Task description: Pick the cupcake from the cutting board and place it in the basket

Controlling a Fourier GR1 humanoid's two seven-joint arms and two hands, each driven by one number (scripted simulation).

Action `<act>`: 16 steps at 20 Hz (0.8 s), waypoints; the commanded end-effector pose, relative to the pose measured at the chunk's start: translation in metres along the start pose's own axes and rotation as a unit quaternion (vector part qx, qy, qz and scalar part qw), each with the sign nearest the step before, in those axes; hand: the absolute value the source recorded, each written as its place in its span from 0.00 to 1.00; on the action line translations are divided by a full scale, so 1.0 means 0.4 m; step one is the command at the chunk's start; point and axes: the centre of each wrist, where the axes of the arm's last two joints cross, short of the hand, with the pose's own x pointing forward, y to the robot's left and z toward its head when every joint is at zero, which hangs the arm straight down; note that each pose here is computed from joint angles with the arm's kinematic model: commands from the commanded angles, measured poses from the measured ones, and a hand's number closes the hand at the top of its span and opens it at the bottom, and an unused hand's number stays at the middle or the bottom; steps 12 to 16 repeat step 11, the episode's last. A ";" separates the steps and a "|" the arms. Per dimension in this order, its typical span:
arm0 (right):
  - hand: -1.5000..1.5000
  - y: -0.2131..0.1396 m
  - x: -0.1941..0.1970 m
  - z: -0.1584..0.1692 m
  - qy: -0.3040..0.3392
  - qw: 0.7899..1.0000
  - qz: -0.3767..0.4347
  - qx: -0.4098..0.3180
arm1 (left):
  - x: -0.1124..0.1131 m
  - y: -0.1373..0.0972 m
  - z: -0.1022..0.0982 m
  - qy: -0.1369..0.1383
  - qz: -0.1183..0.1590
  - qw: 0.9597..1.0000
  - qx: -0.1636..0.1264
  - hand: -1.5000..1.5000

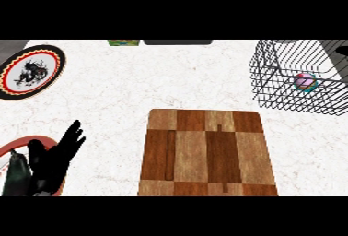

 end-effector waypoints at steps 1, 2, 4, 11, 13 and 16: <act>0.00 -0.019 -0.006 0.007 0.012 0.998 -0.053 -0.027 | -0.065 0.030 0.015 0.087 0.003 0.996 0.001 0.50; 0.00 -0.048 -0.020 -0.005 0.015 0.998 -0.052 -0.037 | -0.079 -0.020 0.000 0.084 0.007 0.996 0.001 0.50; 0.00 -0.098 -0.003 0.000 0.031 0.995 -0.078 -0.044 | -0.081 -0.017 0.035 0.090 0.008 0.996 0.004 0.50; 0.00 -0.282 -0.147 -0.002 0.068 0.991 -0.074 -0.084 | -0.056 -0.004 0.004 0.079 -0.003 0.997 0.010 0.50; 0.00 -0.282 -0.147 -0.002 0.068 0.991 -0.074 -0.084 | -0.056 -0.004 0.004 0.079 -0.003 0.997 0.010 0.50; 0.00 -0.282 -0.147 -0.002 0.068 0.991 -0.074 -0.084 | -0.056 -0.004 0.004 0.079 -0.003 0.997 0.010 0.50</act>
